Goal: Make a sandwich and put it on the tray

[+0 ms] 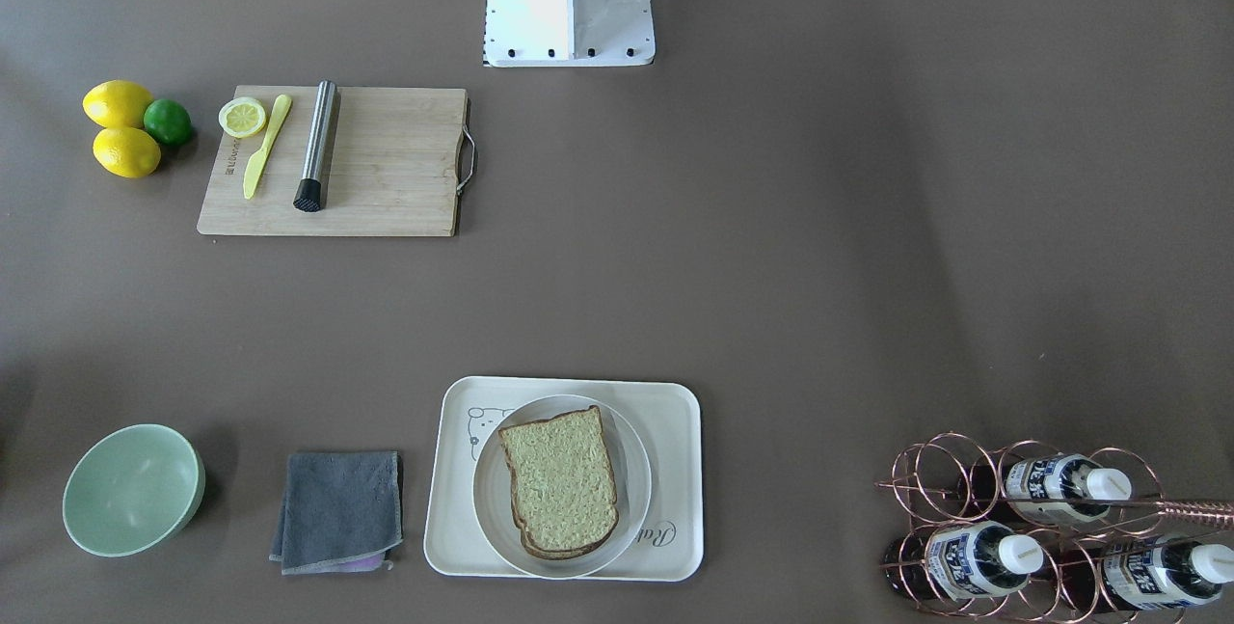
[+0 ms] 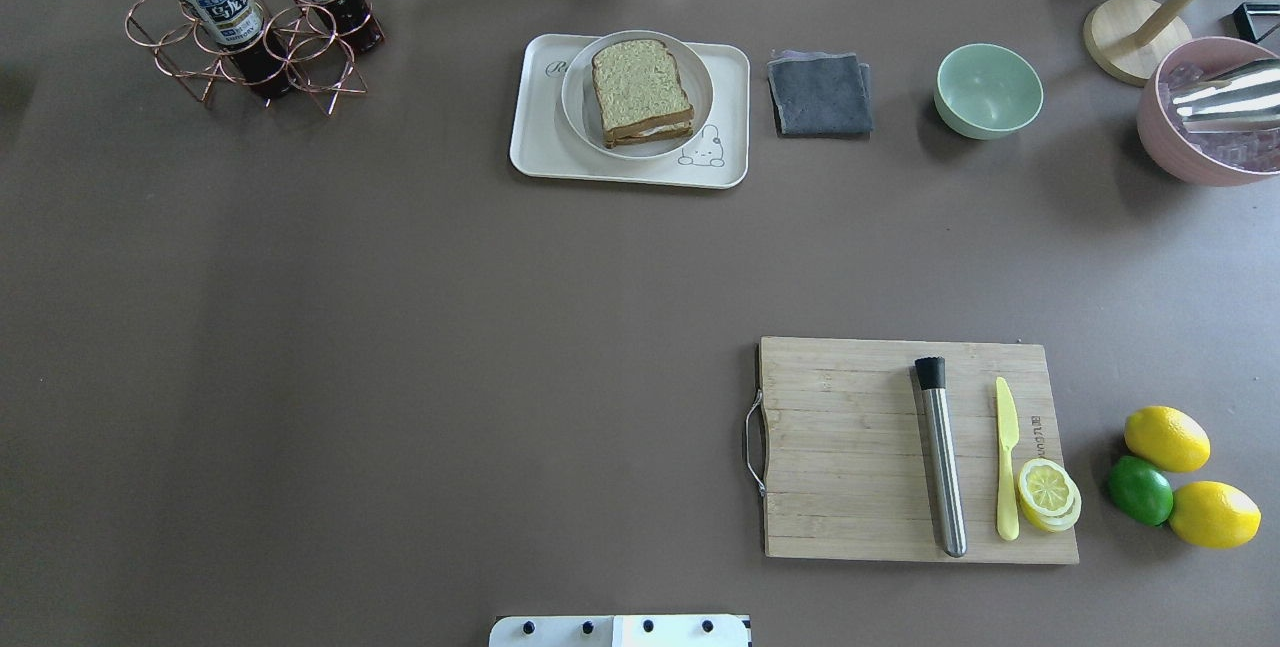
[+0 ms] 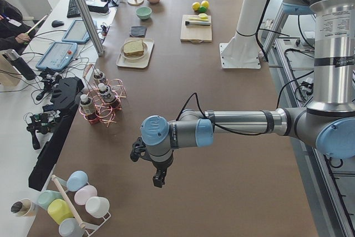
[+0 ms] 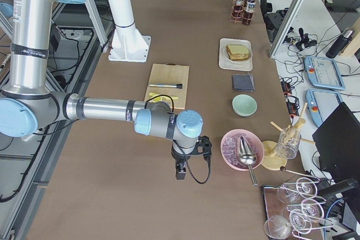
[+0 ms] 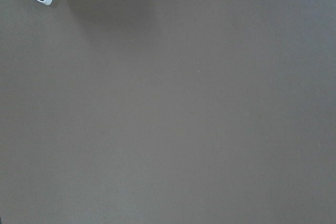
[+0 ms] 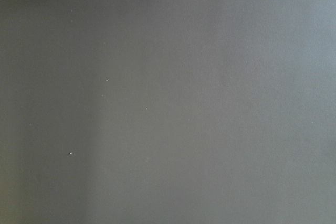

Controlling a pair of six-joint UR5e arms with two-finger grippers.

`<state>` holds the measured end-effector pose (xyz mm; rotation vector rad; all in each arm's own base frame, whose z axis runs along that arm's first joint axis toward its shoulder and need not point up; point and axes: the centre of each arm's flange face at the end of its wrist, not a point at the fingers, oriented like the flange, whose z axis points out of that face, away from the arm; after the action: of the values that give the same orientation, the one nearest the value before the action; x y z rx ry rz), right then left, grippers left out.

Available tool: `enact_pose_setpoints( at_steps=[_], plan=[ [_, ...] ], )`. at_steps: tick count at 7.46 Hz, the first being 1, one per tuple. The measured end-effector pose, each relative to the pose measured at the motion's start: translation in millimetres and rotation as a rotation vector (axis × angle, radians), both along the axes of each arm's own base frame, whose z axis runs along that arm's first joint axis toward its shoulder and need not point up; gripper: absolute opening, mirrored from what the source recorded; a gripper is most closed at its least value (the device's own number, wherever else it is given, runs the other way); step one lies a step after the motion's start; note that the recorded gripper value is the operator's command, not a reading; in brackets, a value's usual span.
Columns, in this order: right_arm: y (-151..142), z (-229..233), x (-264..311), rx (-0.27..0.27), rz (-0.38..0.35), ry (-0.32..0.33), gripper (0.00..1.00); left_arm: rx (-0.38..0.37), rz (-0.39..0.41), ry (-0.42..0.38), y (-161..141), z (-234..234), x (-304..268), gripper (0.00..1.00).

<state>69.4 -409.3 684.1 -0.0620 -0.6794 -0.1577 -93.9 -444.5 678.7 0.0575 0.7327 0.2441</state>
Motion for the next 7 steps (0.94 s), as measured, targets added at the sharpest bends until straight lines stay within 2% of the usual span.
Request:
enact_pose_setpoints(
  at_steps=[7],
  plan=[
    [4.3, 2.4, -0.1, -0.006, -0.001, -0.002, 1.00, -0.040, -0.012, 0.008, 4.0, 13.4, -0.2, 0.99]
  ],
)
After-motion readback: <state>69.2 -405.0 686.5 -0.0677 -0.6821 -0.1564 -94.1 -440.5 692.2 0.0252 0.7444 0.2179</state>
